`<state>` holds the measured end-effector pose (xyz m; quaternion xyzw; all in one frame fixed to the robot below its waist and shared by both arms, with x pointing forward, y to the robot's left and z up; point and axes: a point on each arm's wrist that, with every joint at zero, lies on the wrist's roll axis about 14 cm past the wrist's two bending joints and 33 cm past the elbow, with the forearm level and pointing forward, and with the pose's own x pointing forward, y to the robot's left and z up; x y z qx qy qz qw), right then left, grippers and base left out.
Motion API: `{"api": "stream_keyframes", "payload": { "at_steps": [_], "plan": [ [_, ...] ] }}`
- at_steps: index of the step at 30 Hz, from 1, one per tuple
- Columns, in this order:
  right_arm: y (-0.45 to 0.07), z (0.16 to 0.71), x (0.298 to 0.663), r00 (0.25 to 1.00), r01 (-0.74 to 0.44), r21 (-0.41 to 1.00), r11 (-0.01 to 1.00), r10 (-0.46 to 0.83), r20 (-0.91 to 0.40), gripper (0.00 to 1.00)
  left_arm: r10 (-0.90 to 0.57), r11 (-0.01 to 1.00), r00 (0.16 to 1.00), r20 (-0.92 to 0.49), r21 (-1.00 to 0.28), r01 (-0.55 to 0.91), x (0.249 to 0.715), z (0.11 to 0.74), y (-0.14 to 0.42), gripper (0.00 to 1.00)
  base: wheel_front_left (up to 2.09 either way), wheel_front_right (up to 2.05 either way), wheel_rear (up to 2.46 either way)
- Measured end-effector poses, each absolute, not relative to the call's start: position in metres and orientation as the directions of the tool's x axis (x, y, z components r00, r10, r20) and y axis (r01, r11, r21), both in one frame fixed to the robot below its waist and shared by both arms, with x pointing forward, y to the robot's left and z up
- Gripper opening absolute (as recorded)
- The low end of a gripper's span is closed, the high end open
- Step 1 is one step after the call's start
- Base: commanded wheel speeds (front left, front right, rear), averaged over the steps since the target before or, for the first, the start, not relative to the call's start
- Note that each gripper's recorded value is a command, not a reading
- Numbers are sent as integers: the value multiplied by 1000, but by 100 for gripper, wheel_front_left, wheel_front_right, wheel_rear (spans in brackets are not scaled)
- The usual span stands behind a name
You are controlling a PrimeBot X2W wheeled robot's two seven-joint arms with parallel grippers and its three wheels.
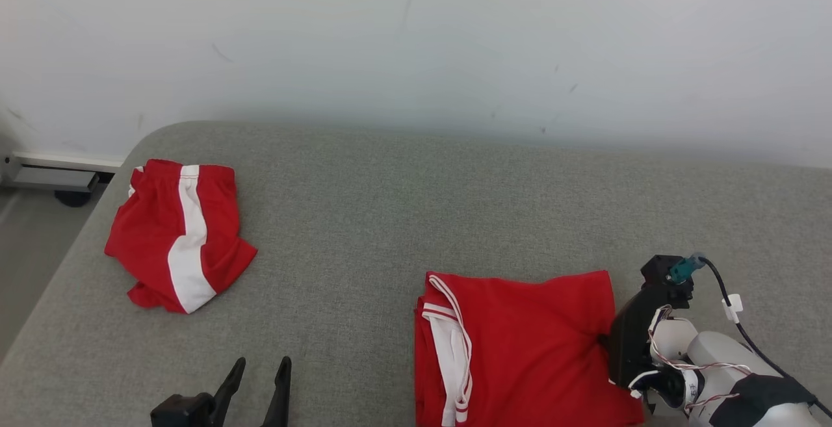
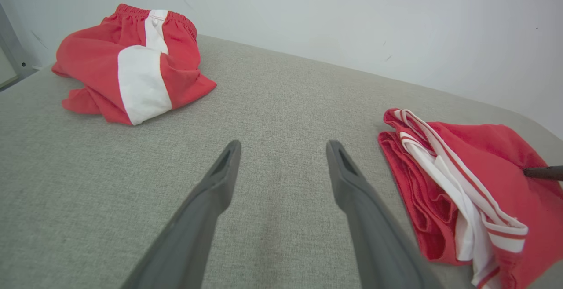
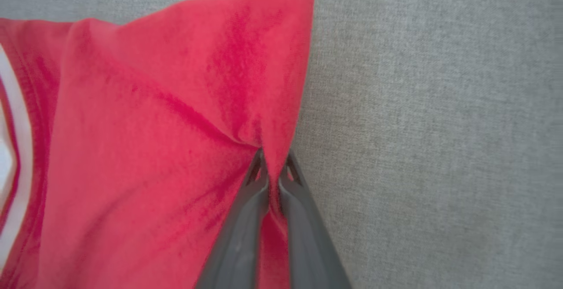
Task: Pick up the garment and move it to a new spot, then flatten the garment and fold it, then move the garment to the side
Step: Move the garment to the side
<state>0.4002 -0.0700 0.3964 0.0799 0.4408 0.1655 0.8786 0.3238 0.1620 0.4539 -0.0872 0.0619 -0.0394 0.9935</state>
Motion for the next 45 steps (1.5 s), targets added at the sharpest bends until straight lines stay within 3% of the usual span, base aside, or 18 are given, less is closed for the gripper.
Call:
{"api": "stream_keyframes", "payload": {
  "at_steps": [17,45],
  "plan": [
    [-142,451,442,712,-188,151,971,240,-660,0,-163,972,981,-104,-185,142,336,458,137,100,0,0,0],
    [-280,468,467,718,100,-26,995,-90,-690,0,-248,960,957,-150,-169,223,350,443,124,100,0,0,0]
  ]
}}
